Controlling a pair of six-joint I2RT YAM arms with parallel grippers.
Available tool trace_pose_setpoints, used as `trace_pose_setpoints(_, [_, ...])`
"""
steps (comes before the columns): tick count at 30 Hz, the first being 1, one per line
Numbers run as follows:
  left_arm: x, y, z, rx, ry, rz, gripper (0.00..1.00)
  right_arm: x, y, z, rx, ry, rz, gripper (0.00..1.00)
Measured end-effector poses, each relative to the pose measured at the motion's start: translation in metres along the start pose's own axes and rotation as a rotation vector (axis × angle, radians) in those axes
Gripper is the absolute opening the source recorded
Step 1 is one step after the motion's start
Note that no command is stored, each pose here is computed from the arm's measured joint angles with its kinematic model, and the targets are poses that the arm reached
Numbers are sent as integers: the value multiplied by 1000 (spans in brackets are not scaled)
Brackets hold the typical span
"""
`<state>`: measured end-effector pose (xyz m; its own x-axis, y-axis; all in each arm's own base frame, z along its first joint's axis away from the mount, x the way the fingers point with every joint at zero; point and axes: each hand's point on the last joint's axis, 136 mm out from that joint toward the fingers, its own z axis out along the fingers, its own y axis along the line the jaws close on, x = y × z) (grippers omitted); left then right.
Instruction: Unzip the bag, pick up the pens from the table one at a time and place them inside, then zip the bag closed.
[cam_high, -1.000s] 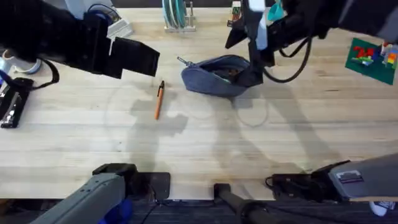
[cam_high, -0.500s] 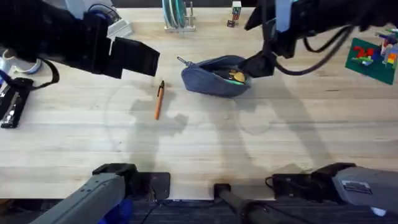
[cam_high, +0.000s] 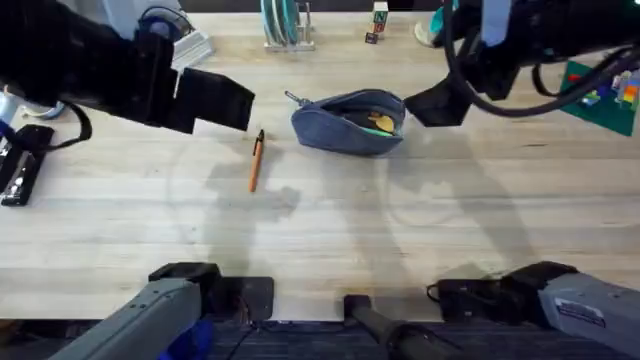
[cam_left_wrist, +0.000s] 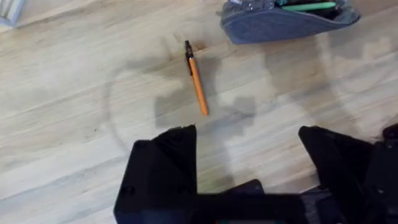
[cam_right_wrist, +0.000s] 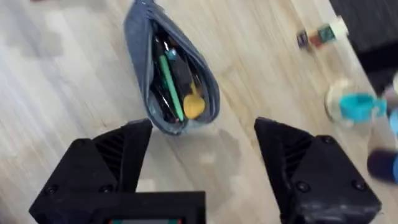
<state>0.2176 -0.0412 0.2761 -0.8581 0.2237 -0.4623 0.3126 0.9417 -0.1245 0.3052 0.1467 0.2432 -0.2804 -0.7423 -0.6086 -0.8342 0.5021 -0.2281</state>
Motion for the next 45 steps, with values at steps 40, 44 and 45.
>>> trace_pose_setpoints(40, [26, 27, 58, -156, 112, -192, 995, 51, 35, -35, -9, 206, 411, 996])
trace_pose_setpoints(44, [31, 32, 85, -159, 113, -203, 995, 51, 35, -35, -9, 206, 410, 996])
trace_pose_setpoints(45, [33, 33, 92, -158, 115, -206, 995, 51, 35, -35, -9, 206, 411, 996])
